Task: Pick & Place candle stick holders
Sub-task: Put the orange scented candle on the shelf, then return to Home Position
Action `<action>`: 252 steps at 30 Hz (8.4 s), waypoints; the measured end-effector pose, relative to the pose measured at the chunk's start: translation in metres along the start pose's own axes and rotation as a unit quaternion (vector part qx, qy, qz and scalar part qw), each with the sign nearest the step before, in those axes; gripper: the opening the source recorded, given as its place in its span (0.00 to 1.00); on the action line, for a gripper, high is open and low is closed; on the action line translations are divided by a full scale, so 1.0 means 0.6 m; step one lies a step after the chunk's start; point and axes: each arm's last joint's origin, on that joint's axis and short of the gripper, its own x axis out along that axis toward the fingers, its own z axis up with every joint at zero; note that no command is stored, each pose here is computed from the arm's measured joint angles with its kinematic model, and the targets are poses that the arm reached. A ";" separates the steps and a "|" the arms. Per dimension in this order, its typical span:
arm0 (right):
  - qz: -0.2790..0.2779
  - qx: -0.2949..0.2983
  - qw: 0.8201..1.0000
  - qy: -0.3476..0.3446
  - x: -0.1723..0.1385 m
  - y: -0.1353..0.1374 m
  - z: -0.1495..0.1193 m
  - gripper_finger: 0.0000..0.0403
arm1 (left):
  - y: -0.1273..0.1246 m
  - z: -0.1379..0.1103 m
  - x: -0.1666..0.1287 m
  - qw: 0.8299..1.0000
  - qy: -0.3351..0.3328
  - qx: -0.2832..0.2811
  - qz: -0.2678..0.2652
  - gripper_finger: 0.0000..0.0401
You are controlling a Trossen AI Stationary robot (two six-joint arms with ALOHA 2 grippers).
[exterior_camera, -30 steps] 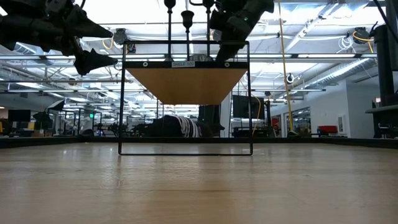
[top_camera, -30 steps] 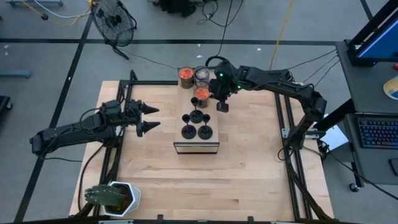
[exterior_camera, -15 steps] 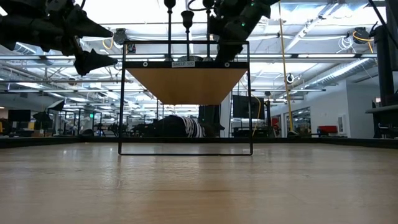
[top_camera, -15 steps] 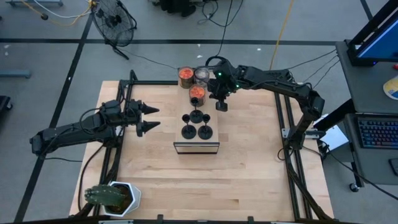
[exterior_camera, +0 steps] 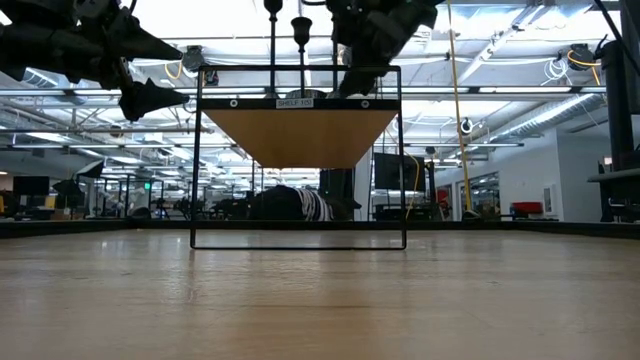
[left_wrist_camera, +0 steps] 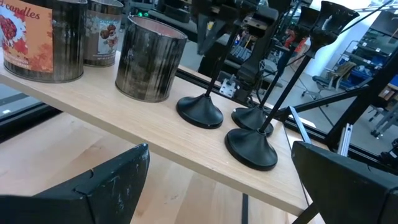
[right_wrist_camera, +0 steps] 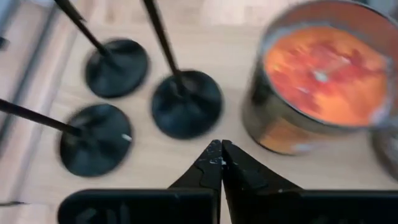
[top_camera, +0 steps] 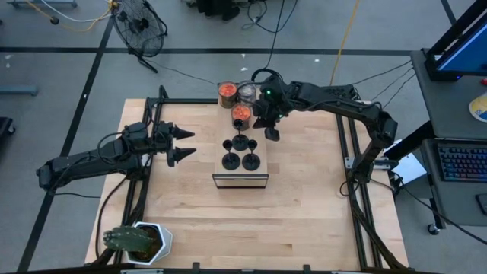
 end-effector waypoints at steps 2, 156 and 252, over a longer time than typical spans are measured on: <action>0.021 0.007 1.000 -0.013 0.000 0.002 0.002 0.00 | 0.000 0.000 0.000 1.000 0.000 0.000 0.000 0.99; -0.141 0.255 0.840 -0.458 -0.080 0.175 -0.465 0.00 | 0.015 -0.084 -0.016 0.986 -0.054 0.115 -0.104 0.99; -0.202 0.201 0.879 -0.382 -0.067 0.176 -0.485 0.00 | 0.015 -0.086 -0.017 0.977 -0.043 0.154 -0.142 0.99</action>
